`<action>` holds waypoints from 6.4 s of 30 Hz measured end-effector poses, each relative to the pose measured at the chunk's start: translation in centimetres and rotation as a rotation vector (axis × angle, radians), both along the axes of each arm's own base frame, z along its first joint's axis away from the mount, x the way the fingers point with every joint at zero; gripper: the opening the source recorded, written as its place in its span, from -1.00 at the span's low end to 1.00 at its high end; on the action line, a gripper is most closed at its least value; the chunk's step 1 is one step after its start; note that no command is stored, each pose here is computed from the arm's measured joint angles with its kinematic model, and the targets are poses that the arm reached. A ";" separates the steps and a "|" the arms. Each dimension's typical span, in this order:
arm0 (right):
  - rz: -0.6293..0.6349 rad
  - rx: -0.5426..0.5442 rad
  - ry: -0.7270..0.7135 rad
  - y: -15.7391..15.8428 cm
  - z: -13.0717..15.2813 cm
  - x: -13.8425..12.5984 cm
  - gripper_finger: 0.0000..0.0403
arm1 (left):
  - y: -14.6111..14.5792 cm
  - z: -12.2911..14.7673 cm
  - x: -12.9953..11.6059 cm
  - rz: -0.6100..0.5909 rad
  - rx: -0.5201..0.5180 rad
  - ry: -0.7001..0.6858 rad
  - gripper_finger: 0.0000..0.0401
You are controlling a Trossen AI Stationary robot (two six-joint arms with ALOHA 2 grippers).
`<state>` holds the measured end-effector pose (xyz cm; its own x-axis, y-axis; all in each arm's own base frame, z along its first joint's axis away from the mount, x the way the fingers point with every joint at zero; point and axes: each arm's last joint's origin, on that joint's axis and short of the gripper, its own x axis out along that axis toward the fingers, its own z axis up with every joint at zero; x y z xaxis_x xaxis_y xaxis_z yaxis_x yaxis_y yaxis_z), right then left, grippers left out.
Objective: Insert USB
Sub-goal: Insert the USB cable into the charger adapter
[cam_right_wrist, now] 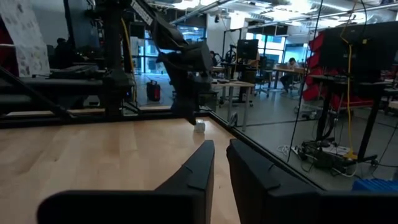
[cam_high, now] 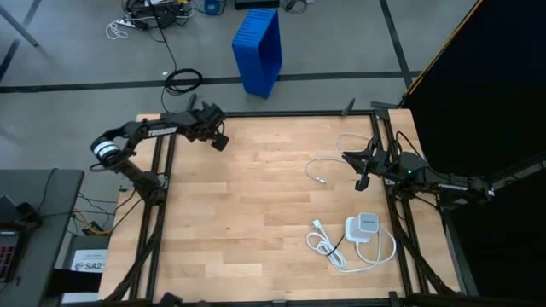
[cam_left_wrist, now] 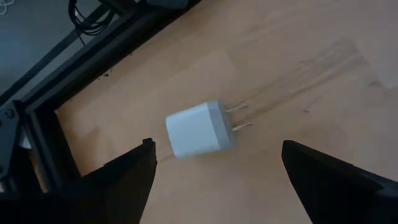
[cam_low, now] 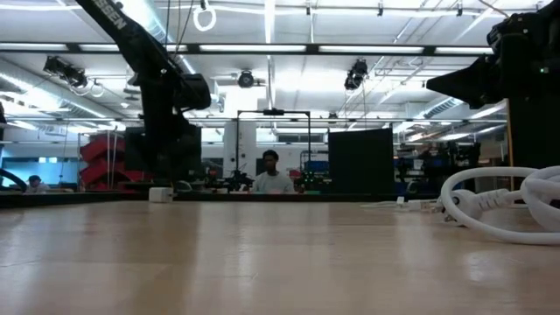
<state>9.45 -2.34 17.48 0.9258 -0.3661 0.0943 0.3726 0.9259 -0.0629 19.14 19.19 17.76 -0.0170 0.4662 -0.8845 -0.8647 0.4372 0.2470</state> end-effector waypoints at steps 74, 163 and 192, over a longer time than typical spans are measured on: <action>0.000 0.000 -0.001 0.0 0.0 0.0 -0.80 | -2.8 -0.7 -0.2 -0.293 -0.219 -0.514 -0.21; 0.148 0.560 0.677 0.2 1.1 13.2 -0.30 | -26.1 -1.8 14.8 -1.634 0.902 -0.862 -0.21; -0.013 0.529 1.199 -0.3 -3.7 14.5 -0.81 | -26.4 -1.9 14.6 -1.592 0.906 -0.790 -0.20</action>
